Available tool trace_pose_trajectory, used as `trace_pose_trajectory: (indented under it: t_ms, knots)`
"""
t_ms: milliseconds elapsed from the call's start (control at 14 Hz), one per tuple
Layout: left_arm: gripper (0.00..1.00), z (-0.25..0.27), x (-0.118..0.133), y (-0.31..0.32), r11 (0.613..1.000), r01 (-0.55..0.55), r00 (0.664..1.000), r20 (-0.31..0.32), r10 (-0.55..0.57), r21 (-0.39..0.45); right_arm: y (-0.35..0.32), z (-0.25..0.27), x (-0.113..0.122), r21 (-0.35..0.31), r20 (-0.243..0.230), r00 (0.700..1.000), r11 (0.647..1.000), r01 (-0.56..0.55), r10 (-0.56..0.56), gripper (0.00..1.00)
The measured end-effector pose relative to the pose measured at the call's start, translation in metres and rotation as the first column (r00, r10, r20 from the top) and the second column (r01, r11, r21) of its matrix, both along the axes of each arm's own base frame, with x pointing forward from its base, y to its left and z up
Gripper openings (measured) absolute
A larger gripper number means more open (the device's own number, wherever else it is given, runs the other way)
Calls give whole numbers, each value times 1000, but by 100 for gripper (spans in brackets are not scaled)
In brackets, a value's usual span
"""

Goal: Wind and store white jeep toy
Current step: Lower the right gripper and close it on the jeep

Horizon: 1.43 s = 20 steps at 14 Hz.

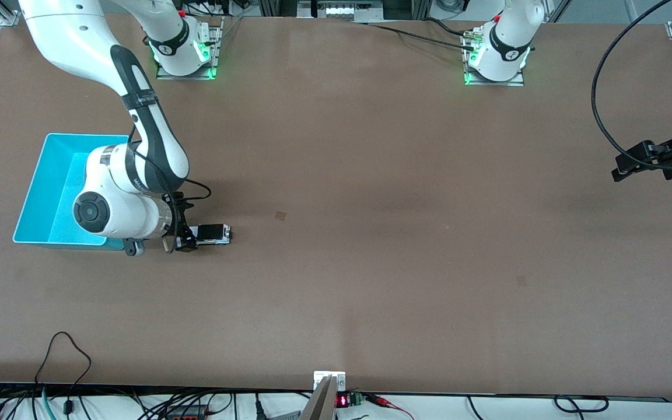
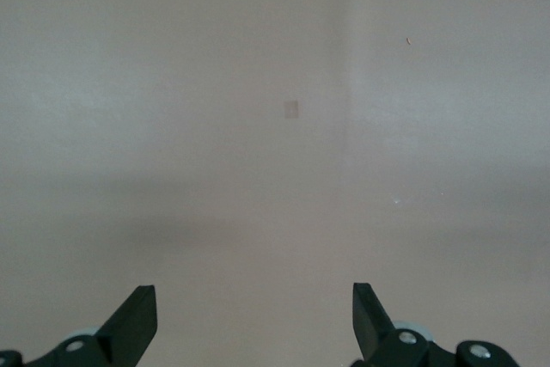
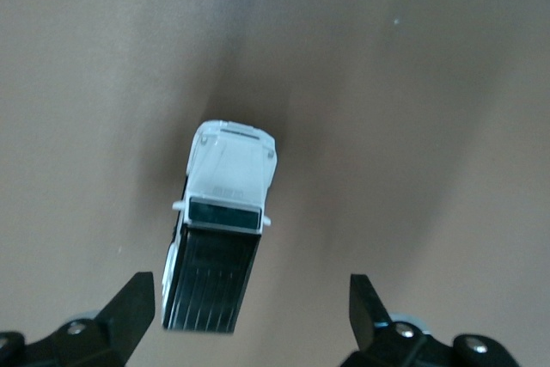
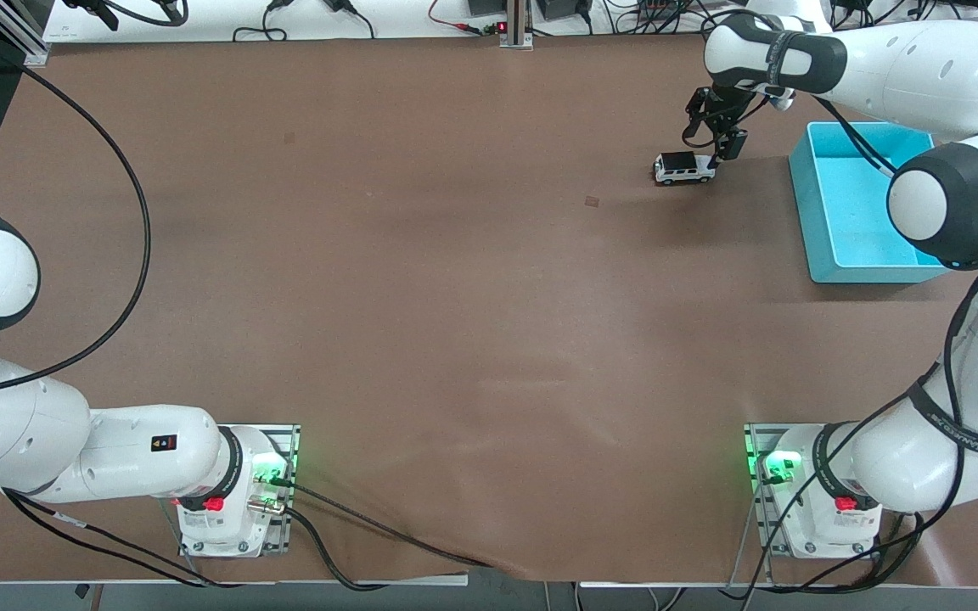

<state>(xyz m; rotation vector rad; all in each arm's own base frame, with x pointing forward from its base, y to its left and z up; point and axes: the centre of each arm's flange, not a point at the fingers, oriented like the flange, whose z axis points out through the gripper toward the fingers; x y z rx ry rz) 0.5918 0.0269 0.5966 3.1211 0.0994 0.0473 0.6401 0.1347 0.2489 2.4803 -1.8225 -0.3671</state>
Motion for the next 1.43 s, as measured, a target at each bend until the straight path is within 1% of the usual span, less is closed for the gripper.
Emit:
trace_pose_trajectory:
  t_ms: [286, 501, 788, 1432]
  knots:
    - [100, -4, 1, 0, 1000, 0, 1000, -11, 0, -1, 0, -9, 3, 3, 12, 1000, 1000, 9, -9, 100]
    - [100, -3, 1, 0, 1000, 2, 1000, -8, -2, -1, 1, -9, 4, 20, 19, 999, 999, 34, -35, 100]
    - [100, -2, 2, -5, 1000, 10, 1000, 3, -10, 0, 7, -14, 8, 40, 45, 997, 998, 56, -58, 100]
    - [100, -2, 3, -12, 1000, 22, 1000, 3, -22, -2, 15, -43, 5, 29, 36, 998, 998, 55, -56, 100]
